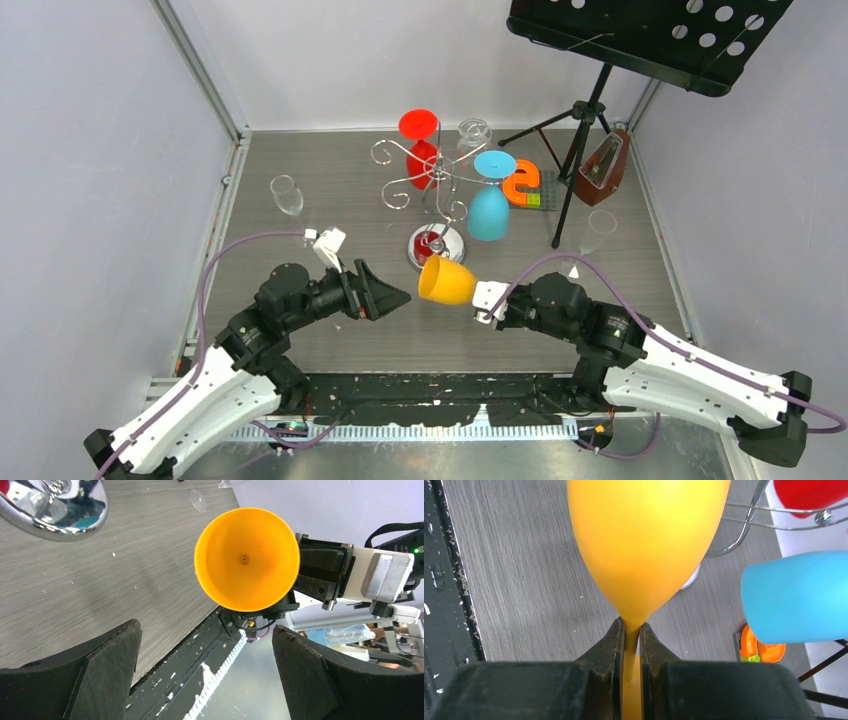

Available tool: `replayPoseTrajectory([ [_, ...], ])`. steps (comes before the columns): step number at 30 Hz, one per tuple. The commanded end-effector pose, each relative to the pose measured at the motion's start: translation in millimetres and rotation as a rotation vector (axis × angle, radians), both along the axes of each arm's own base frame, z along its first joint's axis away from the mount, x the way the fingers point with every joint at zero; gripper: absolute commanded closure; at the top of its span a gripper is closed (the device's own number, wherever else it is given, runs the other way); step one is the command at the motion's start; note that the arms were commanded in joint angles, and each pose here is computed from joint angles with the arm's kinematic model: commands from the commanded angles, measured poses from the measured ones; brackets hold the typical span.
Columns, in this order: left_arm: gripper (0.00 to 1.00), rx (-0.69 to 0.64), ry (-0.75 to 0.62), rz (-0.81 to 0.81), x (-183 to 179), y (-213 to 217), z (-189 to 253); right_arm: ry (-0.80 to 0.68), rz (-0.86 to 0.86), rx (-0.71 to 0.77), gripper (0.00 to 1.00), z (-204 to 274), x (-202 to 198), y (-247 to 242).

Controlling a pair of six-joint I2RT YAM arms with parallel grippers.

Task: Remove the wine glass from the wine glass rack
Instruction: Place the wine glass at the center of the board.

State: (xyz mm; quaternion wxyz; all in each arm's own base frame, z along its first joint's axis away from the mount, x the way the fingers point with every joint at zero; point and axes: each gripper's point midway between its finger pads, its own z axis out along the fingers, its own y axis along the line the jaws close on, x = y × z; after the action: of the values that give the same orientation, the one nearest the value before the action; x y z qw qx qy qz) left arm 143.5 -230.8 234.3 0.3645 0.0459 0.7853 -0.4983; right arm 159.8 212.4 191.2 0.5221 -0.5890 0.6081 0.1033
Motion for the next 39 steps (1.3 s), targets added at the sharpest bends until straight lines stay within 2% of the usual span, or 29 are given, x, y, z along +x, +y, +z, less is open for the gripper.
replayPoseTrajectory([
  [1,0.0,-0.083,0.009,-0.045,-3.1,-6.1,14.5,-0.094,0.057,0.117,0.94,36.3,2.4,16.2],
  [9,0.0,-0.125,0.081,-0.046,3.6,-3.3,0.9,-0.101,0.1,0.109,0.94,44.5,2.6,29.2],
  [21,0.02,-0.106,0.156,-0.029,10.4,4.2,-21.0,-0.11,0.156,0.114,0.94,51.5,-4.4,52.3],
  [25,0.06,-0.104,0.171,-0.03,11.2,5.8,-26.4,-0.109,0.16,0.115,0.94,52.3,-5.3,58.7],
  [31,0.21,-0.096,0.193,-0.039,11.4,5.4,-32.8,-0.106,0.162,0.111,0.94,52.2,-4.9,66.2],
  [39,0.58,-0.081,0.189,-0.051,8.4,6.5,-32.6,-0.098,0.144,0.081,0.94,44.4,1.3,73.1],
])
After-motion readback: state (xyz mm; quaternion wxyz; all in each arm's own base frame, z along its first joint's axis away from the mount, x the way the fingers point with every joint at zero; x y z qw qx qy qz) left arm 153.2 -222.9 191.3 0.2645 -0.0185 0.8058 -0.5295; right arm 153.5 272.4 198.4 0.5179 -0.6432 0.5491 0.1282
